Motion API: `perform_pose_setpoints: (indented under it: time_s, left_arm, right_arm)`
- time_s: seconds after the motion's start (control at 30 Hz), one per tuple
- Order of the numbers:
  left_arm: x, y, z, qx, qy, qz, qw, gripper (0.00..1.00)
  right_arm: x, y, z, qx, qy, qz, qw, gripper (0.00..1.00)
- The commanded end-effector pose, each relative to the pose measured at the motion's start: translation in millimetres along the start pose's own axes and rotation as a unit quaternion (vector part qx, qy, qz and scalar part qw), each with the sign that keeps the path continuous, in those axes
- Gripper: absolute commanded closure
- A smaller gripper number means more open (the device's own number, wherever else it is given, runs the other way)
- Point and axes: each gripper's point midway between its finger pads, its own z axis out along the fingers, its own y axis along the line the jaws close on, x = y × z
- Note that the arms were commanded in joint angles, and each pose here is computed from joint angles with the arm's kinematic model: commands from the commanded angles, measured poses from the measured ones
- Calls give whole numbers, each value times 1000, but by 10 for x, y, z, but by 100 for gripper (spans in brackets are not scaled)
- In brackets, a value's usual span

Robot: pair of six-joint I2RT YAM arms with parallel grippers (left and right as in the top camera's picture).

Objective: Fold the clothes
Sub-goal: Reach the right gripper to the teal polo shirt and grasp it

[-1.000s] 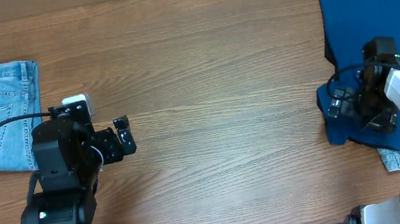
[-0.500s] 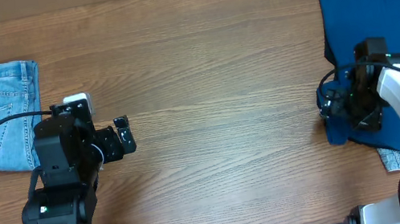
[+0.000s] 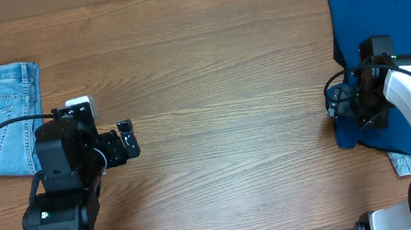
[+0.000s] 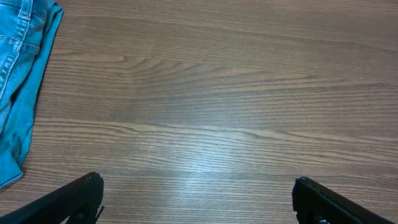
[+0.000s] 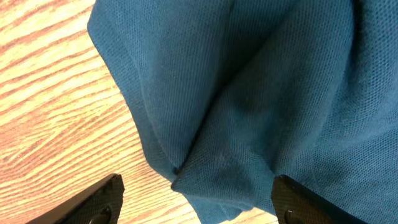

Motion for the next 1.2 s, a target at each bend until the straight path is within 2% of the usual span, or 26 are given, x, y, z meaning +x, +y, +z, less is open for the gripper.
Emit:
perform_pose_setpoints:
  time_s: [0.0, 0.13, 0.2, 0.4, 0.43, 0.47, 0.5, 0.67, 0.87, 1.0, 1.17]
  left_arm:
    - [-98, -21, -56, -1, -12, -6, 1000, 0]
    - [-73, -16, -55, -2, -7, -6, 1000, 0]
    - [-70, -16, -55, -2, -6, -6, 1000, 0]
    - [-70, -16, -55, -2, -6, -6, 1000, 0]
    - [-70, -16, -55, -2, -6, -6, 1000, 0]
    - [-70, -16, -55, -2, -6, -6, 1000, 0]
    - [-70, -16, -55, -2, -6, -6, 1000, 0]
    - [-70, -16, -55, -2, -6, -6, 1000, 0]
    - [-70, -16, -55, -2, -6, -6, 1000, 0]
    - [-72, -16, -55, -2, -7, -6, 1000, 0]
    - [-72, -16, -55, -2, -7, -6, 1000, 0]
  right_arm:
    - [-55, -2, 22, 4, -9, -1, 1000, 21]
    - [5, -24, 130, 5, -6, -1, 1000, 21]
    - [17, -28, 155, 5, -6, -1, 1000, 29]
    - [2, -24, 155, 4, -9, -1, 1000, 75]
    - [2, -24, 155, 4, -9, -1, 1000, 86]
    - [3, -24, 155, 5, -9, -1, 1000, 93]
    - [3, -24, 155, 5, -9, -1, 1000, 96]
    - [-37, -8, 31, 5, -7, 1, 1000, 96]
    - [-416, 201, -847, -20, -59, -10, 998, 96]
    - [-529, 729, -1572, -88, -111, -87, 986, 96]
    - [-114, 1670, -1842, -163, -120, -244, 948, 96]
